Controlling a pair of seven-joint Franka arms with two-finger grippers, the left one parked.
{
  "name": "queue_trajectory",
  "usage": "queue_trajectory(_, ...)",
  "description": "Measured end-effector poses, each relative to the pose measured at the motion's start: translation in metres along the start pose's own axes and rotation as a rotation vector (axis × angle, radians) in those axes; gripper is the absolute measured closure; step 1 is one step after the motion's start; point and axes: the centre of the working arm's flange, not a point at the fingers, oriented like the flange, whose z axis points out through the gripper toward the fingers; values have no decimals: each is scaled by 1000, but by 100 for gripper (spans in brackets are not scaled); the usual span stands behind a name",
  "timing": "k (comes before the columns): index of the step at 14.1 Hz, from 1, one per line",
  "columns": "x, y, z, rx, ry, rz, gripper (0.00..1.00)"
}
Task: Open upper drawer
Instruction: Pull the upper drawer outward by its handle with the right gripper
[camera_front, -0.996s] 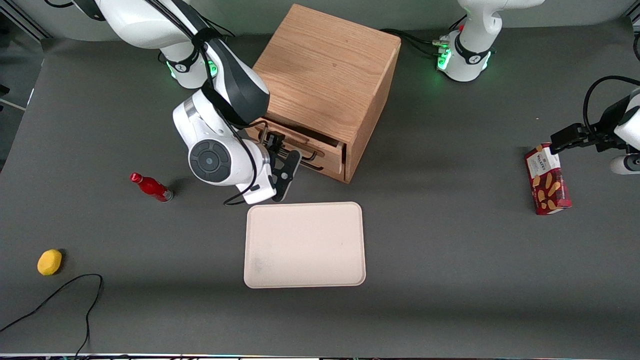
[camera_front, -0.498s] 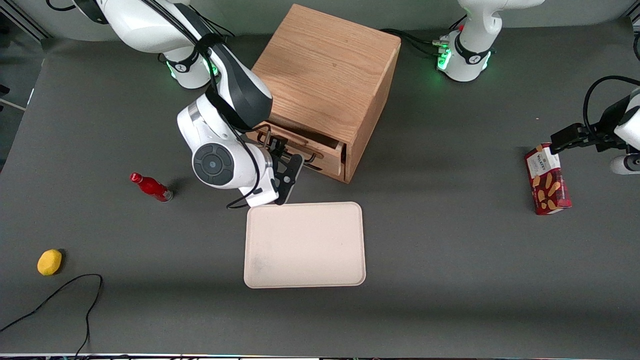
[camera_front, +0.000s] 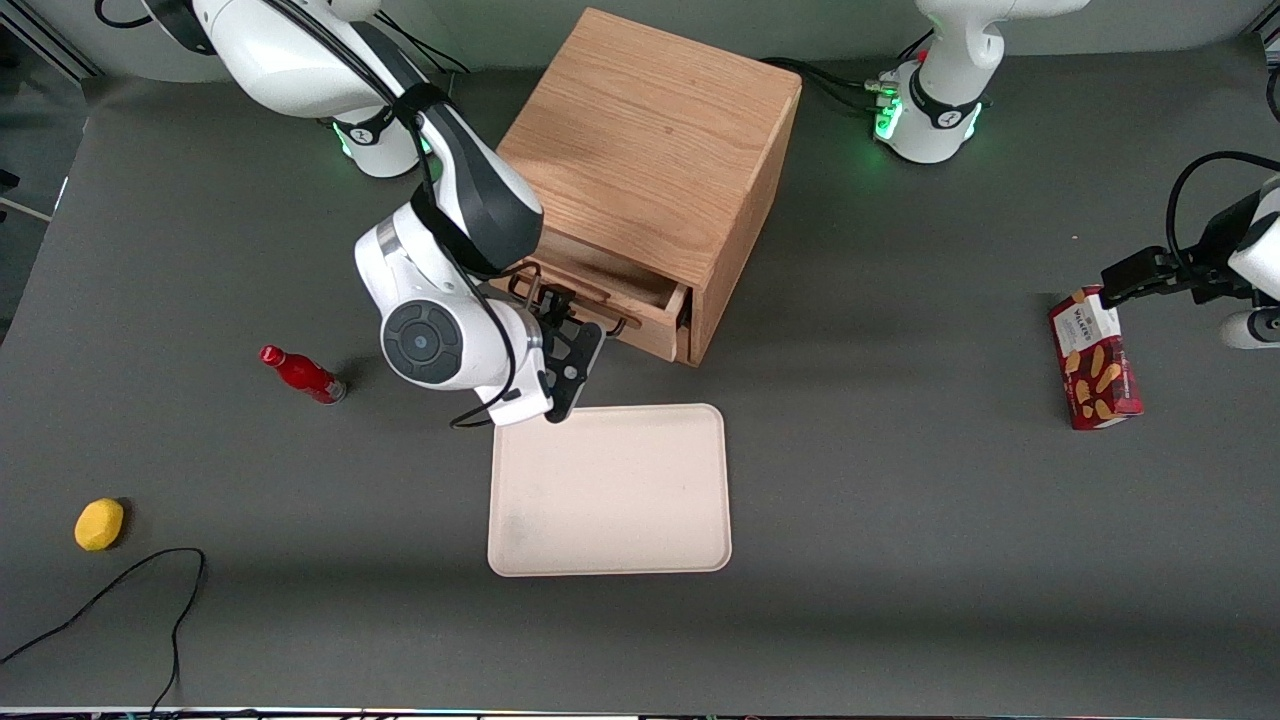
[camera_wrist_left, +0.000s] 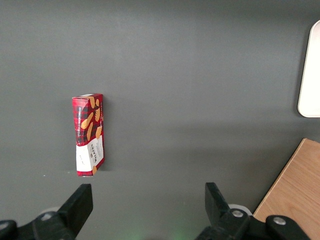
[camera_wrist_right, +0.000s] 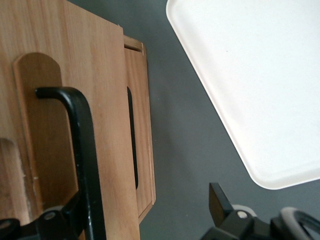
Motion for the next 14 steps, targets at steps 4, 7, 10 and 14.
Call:
queue_trajectory(4,-4,11,-6,-11,23,2,0)
queue_trajectory(7,-4,15,-9,-24,43,4,0)
queue_trajectory(10,-8,26,-13,-37,65,17,0)
queue_trajectory(14,-14,42,-12,-40,75,-7,0)
